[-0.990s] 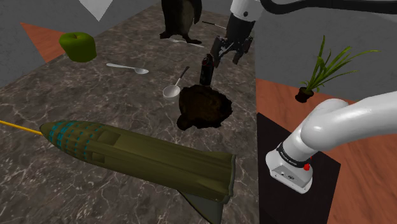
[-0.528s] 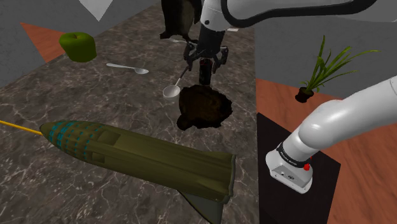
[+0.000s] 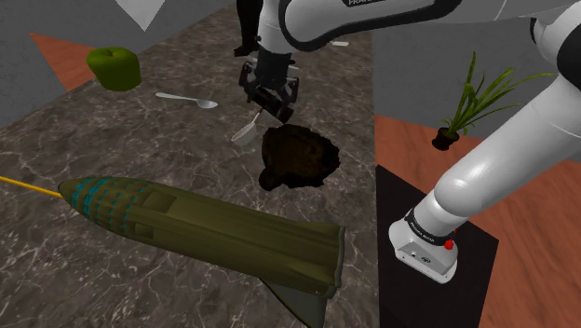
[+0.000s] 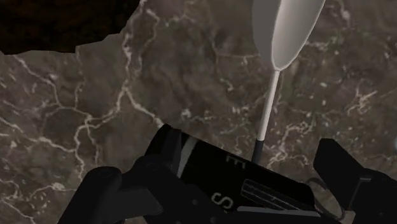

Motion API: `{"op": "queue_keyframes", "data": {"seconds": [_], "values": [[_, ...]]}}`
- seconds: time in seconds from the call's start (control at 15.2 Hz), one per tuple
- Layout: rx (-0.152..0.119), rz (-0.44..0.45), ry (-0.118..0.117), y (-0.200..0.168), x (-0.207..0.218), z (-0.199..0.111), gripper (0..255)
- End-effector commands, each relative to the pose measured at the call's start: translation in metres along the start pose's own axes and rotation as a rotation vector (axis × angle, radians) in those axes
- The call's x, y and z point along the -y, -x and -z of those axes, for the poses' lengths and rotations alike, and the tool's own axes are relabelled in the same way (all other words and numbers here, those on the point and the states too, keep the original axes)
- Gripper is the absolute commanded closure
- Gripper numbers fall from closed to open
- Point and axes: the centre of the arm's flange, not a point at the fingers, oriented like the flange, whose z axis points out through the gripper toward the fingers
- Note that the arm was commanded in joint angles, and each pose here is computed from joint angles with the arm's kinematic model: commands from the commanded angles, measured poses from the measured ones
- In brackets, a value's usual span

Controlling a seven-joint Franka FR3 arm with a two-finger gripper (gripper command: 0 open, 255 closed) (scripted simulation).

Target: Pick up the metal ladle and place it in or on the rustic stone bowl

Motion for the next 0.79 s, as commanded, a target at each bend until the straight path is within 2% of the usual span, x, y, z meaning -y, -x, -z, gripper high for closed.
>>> {"op": "queue_keyframes", "data": {"seconds": [0.0,0.33,0.73], "values": [[0.001,-0.019,-0.001,-0.002,0.004,-0.011,0],[0.001,-0.019,-0.001,-0.002,0.004,-0.040,0],[0.001,-0.019,-0.001,-0.002,0.004,-0.040,0]]}}
